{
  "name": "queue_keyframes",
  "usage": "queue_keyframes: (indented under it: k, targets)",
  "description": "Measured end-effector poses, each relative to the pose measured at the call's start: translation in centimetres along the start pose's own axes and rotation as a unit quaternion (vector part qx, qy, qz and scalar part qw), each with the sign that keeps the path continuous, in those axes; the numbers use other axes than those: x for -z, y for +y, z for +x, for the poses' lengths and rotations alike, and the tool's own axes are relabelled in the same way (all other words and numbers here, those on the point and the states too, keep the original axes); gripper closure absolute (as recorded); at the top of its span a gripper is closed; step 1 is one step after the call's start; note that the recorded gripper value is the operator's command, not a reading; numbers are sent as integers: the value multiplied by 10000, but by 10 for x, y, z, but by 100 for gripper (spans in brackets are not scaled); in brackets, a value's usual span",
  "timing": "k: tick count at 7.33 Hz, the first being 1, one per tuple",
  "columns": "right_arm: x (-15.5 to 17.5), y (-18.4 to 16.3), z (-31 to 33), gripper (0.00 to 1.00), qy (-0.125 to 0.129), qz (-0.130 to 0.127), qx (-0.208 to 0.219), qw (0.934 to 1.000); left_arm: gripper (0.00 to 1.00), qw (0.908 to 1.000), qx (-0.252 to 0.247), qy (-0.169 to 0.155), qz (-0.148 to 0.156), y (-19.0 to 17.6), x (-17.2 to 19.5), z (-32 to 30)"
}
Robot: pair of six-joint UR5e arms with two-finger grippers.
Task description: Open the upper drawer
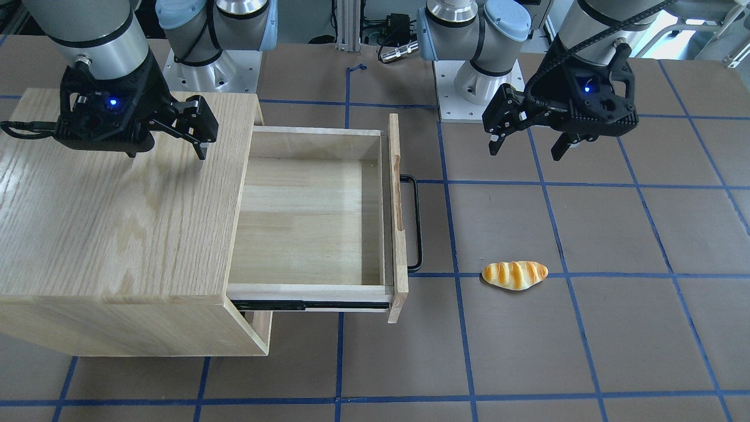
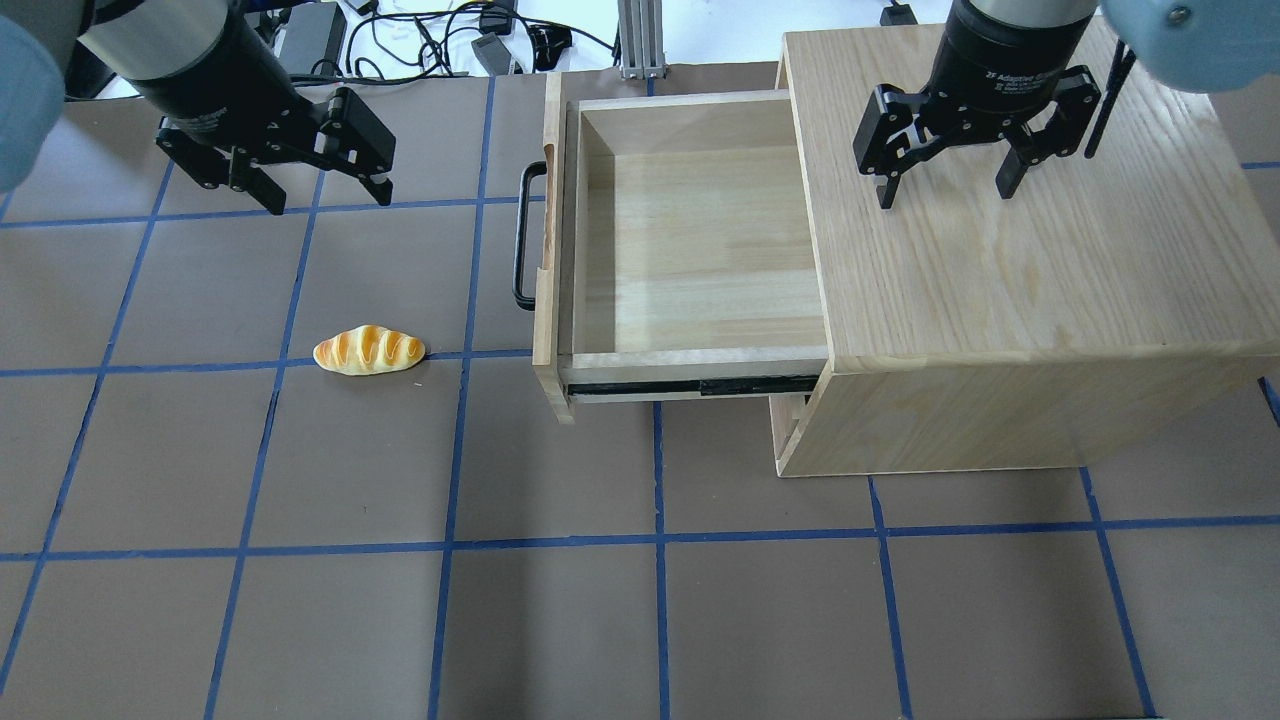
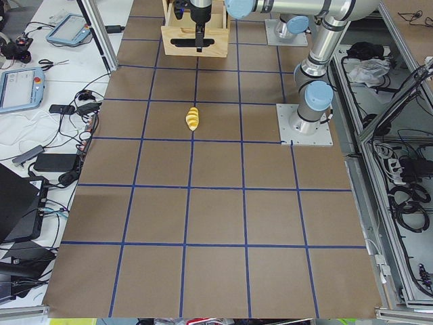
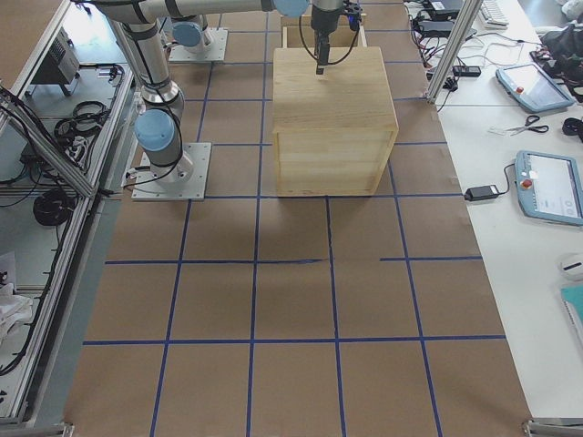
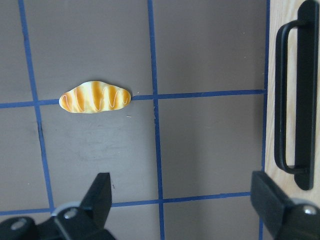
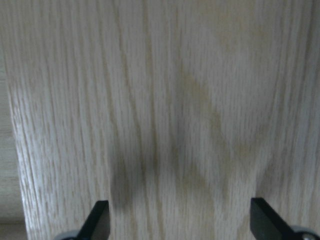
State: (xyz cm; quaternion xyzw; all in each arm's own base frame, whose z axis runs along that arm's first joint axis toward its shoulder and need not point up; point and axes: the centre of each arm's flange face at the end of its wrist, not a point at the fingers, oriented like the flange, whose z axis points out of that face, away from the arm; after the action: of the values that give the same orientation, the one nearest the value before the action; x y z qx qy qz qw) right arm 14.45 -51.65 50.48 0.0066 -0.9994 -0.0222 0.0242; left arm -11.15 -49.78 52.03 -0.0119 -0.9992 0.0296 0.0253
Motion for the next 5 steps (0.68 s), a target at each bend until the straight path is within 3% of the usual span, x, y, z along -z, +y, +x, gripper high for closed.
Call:
queue_keyframes:
  k: [5]
  targets:
    - [0,0,0,0,0,1,3,10000,0,9999,0,-126,4,7,6,-2]
